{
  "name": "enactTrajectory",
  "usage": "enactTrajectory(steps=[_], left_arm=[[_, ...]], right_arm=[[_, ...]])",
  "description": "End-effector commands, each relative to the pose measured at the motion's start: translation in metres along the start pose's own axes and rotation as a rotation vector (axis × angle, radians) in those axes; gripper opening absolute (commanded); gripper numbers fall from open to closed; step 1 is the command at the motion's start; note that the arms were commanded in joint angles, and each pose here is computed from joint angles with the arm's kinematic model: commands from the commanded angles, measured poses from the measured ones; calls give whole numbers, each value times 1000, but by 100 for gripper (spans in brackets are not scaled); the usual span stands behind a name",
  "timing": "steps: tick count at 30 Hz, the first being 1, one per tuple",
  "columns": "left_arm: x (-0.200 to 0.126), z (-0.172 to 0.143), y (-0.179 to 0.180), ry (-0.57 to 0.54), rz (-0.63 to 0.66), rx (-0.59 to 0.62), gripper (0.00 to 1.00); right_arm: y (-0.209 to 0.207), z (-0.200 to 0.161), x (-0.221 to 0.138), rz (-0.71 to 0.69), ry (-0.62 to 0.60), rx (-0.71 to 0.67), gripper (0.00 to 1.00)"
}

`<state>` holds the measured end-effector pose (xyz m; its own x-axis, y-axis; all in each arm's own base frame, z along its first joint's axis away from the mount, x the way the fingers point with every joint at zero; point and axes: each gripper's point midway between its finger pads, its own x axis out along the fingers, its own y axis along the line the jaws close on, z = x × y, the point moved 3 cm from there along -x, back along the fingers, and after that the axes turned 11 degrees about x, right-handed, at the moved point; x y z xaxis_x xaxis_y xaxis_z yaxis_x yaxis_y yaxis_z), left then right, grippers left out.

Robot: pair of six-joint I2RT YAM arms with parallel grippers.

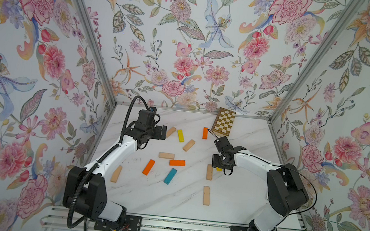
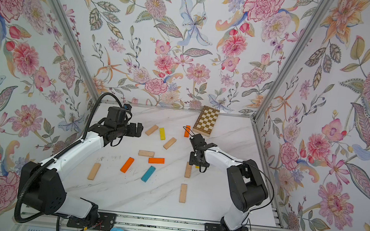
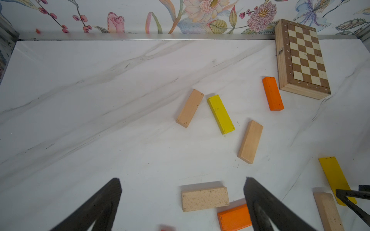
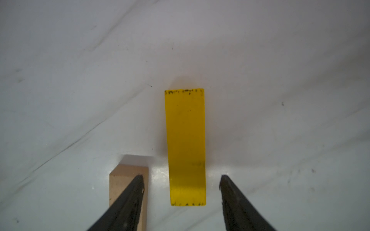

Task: Assemble the number 6 with building blocks
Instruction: Move the building block to the center of the board.

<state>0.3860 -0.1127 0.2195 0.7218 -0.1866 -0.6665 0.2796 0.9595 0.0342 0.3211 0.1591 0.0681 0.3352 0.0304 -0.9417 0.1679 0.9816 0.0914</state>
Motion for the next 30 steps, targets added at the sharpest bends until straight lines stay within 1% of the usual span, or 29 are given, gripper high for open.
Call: enactTrajectory(steps=[1,4,14,19,21,25,30], left_arm=[[2,0,-4,13,-6,26,99],[3,-1,-4,16,-8,28,99],[5,-1,-4,20,-9,28,99],[6,-2,-4,28,-10,30,99],[6,-1,-4,26,-9,33,99],[6,-1,-5,28,-15,33,99],[6,-1,-5,28,-14,34,99]], right_arm=[[-4,3,1,-17,24,-18,59],[-6,6,3,-17,27,-18,55],[-5,14,6,-20,26,-30,53],[-2,14,12,-14,45,-41,48],[-3,15,14,-19,48,-51,48],[-1,20,18,-17,55,-73,42],[-1,24,20,-11,58,-67,36]])
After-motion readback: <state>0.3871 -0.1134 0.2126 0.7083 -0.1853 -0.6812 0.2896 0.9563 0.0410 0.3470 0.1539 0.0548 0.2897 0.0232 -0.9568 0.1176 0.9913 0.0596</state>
